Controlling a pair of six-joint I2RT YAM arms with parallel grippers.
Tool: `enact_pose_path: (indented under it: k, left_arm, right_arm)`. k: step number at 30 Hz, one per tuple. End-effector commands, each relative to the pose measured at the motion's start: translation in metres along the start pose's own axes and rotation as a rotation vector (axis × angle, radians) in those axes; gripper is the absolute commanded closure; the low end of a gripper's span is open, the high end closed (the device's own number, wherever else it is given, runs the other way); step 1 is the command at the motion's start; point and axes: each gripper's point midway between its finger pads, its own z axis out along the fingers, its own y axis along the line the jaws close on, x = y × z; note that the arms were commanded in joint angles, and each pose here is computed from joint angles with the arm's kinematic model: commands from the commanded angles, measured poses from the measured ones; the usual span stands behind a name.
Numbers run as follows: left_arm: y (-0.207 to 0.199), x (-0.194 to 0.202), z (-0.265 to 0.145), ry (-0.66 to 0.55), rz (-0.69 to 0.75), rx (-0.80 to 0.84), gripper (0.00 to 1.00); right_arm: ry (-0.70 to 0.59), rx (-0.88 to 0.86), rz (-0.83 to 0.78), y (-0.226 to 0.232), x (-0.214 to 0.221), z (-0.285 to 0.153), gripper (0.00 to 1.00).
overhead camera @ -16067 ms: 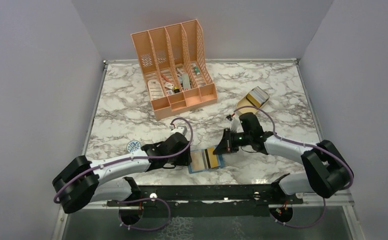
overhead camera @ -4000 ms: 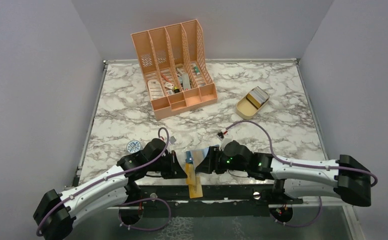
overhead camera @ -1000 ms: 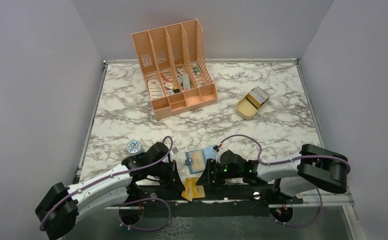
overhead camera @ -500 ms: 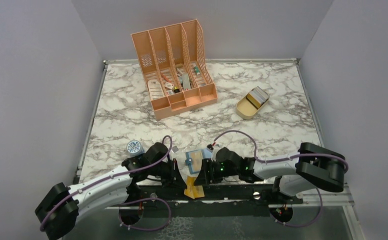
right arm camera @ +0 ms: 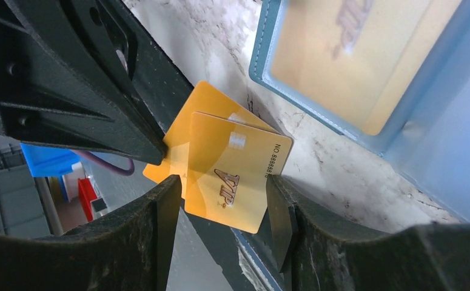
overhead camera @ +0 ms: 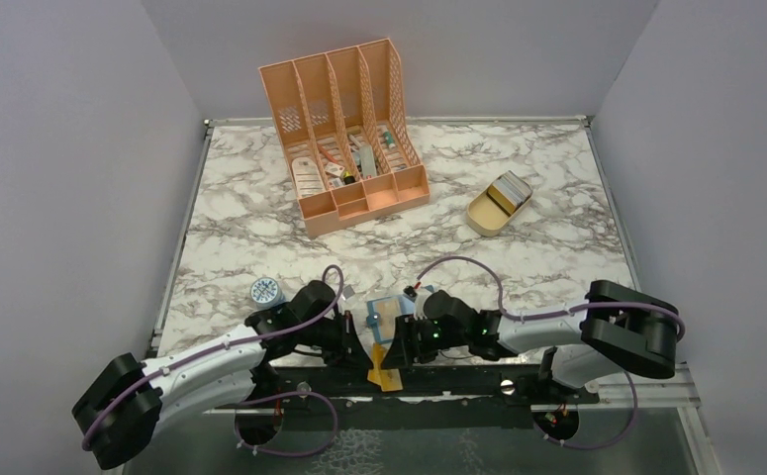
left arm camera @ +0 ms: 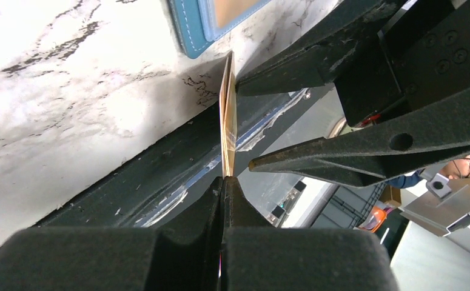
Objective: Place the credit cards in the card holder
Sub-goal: Move the credit card to the center of the board.
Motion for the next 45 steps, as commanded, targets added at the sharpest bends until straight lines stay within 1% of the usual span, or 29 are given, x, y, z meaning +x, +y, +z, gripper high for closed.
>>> enact_pose_path:
  k: [1, 9, 14, 16, 19, 22, 27, 34, 45]
  left_arm:
    - [-0.013, -0.01, 0.002, -0.039, 0.042, 0.009, 1.0]
    - [-0.013, -0.015, 0.005, -0.063, 0.06, -0.017, 1.0]
    - [-0.014, -0.017, 0.005, -0.079, 0.071, -0.014, 1.0]
    - [-0.013, -0.018, 0.005, -0.084, 0.071, -0.017, 0.98]
    - [-0.011, -0.018, 0.006, -0.088, 0.072, -0.019, 1.0]
    - [-0.012, -0.02, 0.006, -0.098, 0.077, -0.017, 1.0]
    - [-0.018, -0.021, 0.007, -0.102, 0.09, -0.009, 1.0]
    - [-0.025, -0.02, 0.008, -0.106, 0.098, 0.007, 1.0]
    - [-0.029, -0.023, 0.008, -0.135, 0.096, 0.019, 1.0]
  right_arm:
    - [0.034, 0.045, -0.028, -0.01, 0.005, 0.003, 0.45]
    - [0.049, 0.068, -0.029, -0.015, 0.007, 0.009, 0.45]
    - [0.038, 0.097, -0.007, -0.022, 0.007, 0.009, 0.48]
    - [0.03, 0.106, 0.0, -0.024, 0.007, 0.009, 0.5]
    - [0.028, 0.103, -0.001, -0.024, 0.006, 0.009, 0.52]
    - [0.024, 0.065, -0.021, -0.016, 0.005, 0.008, 0.48]
    - [-0.002, 0.007, -0.034, -0.004, 0.0, 0.004, 0.43]
    - [0.015, 0.0, -0.031, 0.0, 0.001, 0.007, 0.43]
    - [0.001, -0.023, -0.055, -0.001, 0.005, -0.005, 0.41]
